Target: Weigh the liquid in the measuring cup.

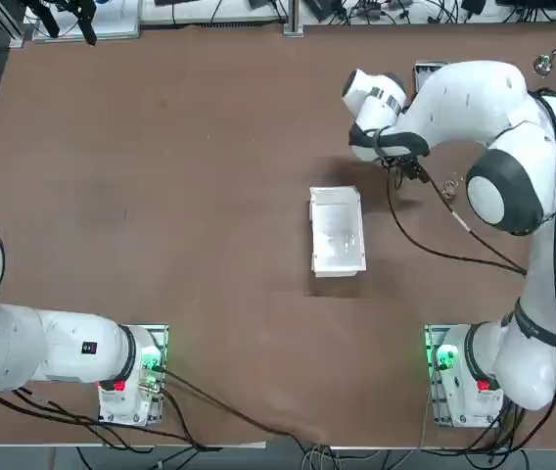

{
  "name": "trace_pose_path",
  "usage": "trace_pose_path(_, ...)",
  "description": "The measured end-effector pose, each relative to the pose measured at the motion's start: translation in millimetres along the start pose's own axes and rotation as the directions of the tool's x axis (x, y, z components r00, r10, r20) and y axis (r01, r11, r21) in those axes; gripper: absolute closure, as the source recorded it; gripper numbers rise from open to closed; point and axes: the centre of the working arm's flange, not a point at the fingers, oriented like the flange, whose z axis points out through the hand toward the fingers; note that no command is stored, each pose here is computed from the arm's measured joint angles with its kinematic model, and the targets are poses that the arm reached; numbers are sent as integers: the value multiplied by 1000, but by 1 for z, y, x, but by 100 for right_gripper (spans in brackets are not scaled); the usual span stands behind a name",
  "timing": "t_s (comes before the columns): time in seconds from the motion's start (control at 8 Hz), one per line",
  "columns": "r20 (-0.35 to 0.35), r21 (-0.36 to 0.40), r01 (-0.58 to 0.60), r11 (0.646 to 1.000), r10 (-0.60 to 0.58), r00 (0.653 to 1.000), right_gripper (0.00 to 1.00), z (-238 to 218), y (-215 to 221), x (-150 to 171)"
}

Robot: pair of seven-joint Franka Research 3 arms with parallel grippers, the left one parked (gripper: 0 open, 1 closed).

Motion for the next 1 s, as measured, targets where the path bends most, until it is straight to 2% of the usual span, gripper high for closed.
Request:
trace_pose_path(0.62,-57,49,-11,999,14,998,2,50,5,-10)
trace_pose_path(1.0,-116,70,-34,997,42,992,2,83,-1,-18)
